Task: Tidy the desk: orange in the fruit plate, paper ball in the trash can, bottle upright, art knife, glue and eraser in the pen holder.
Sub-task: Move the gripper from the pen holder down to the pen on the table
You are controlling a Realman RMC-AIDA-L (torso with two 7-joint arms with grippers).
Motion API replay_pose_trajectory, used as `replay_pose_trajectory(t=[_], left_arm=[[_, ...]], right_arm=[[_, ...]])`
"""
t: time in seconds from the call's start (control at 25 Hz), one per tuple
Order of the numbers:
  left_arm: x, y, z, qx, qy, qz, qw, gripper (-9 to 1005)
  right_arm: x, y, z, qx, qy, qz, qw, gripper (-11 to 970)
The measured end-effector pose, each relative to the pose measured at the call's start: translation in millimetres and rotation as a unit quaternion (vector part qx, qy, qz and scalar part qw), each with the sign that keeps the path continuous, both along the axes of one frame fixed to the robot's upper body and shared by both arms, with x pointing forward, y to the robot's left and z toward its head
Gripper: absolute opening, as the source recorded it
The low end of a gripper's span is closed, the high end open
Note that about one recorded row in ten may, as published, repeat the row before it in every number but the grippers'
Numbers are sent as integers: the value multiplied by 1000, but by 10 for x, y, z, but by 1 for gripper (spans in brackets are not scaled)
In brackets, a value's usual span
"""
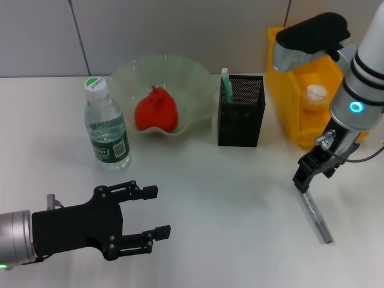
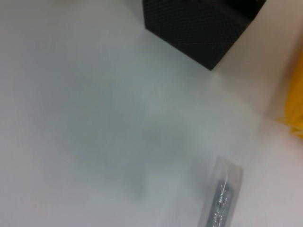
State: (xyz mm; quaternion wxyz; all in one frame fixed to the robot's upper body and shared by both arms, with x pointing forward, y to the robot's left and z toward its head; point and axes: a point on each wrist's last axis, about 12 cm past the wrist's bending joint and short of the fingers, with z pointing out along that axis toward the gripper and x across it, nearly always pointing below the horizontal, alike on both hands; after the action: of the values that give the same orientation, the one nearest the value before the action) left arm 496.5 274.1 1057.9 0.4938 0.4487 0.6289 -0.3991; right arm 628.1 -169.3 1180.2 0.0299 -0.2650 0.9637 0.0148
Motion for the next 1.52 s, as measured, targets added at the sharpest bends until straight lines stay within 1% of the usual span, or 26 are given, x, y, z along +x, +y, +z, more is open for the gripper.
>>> replay_pose_trajectory(t=[0.2, 0.6, 1.2, 1.52], left_arm=[[0, -1, 0, 0, -2, 0, 1000, 753], [29, -15, 13, 4, -12, -3, 1000, 753], [44, -26, 18, 6, -18, -5, 1000, 752], [44, -21, 17, 7, -18, -4, 1000, 752]], right_arm=[[17, -29, -97, 3, -2, -21, 1000, 625], [19, -120, -231, 12, -7, -58, 998, 624], [44, -107, -333, 23, -11, -69, 997, 624], [47, -81, -337, 30, -11, -69, 997, 624]])
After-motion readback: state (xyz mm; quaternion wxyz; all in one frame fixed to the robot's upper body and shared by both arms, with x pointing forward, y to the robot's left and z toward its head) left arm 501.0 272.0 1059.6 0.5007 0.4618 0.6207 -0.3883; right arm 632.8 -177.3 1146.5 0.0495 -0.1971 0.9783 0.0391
